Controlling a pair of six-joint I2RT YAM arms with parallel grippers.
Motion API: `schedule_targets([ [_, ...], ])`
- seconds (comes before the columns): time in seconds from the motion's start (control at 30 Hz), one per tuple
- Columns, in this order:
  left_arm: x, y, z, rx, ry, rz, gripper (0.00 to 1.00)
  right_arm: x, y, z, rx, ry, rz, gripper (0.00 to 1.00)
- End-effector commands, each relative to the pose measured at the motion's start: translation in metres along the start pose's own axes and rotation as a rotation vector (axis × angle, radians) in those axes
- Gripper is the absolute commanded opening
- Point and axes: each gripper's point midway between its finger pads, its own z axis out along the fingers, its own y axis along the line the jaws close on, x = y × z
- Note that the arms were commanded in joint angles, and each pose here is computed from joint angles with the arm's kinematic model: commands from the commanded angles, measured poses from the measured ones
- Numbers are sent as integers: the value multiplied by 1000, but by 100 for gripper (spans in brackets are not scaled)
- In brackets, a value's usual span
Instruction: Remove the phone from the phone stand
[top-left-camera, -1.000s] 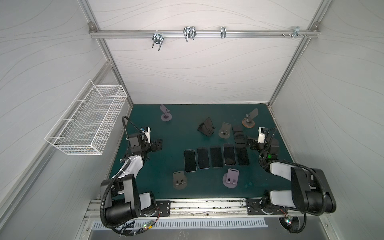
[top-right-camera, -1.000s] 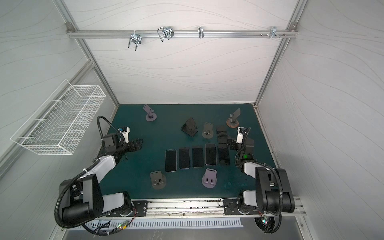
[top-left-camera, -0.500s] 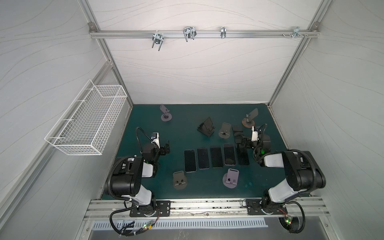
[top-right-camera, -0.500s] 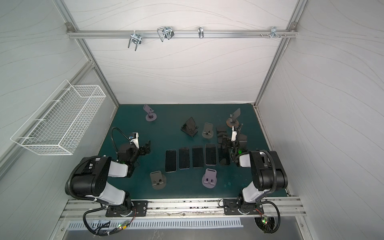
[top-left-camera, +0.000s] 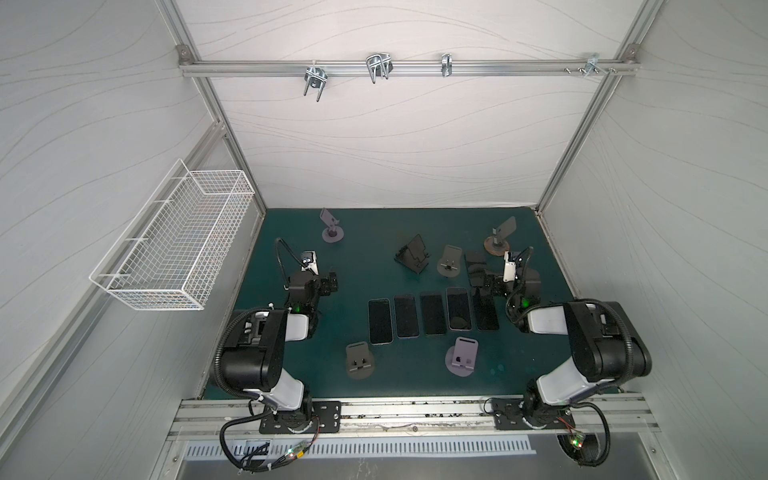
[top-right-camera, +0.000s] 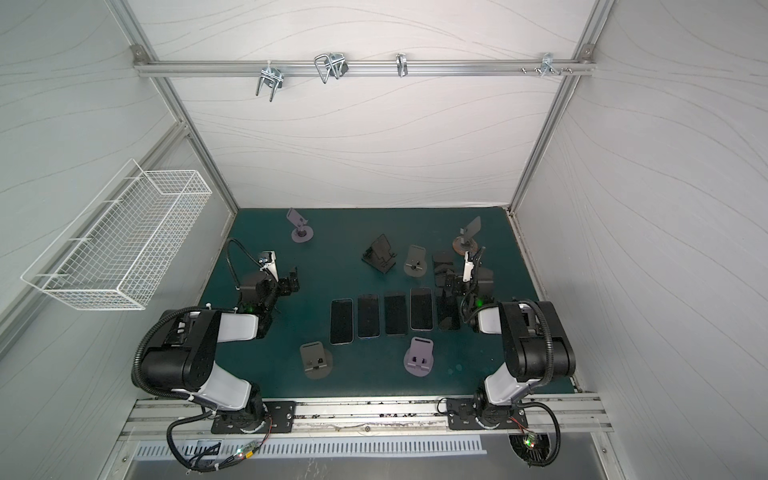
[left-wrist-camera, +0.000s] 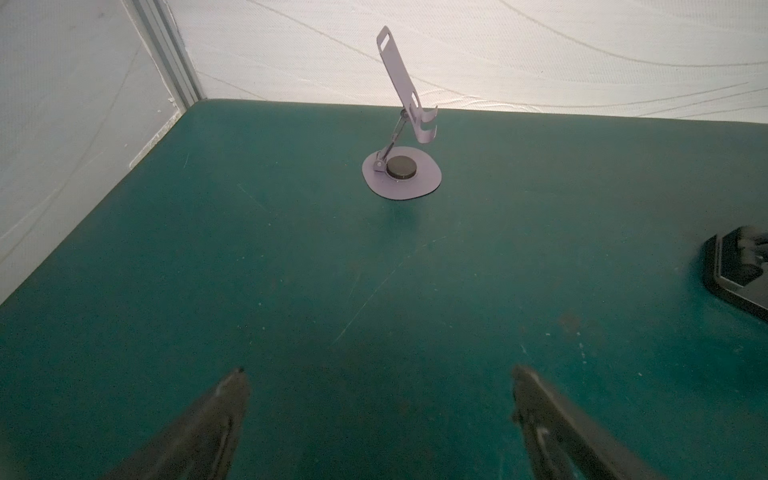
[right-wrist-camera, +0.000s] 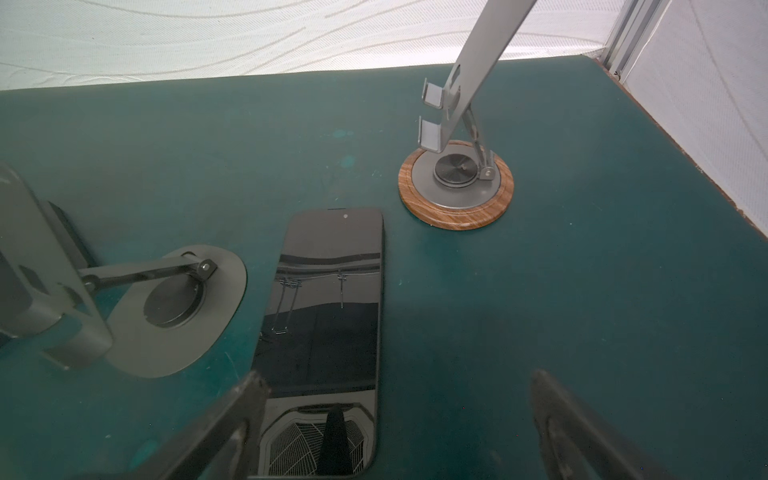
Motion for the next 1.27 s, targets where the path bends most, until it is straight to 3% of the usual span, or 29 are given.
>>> schedule_targets([
  [0.0,-6,1,2,-17,-20,3,100,-9,1,1,6,-20,-24,99],
  [1.23,-6,1,1,-16,-22,3,100,-8,2,1,1,-16,-22,99],
])
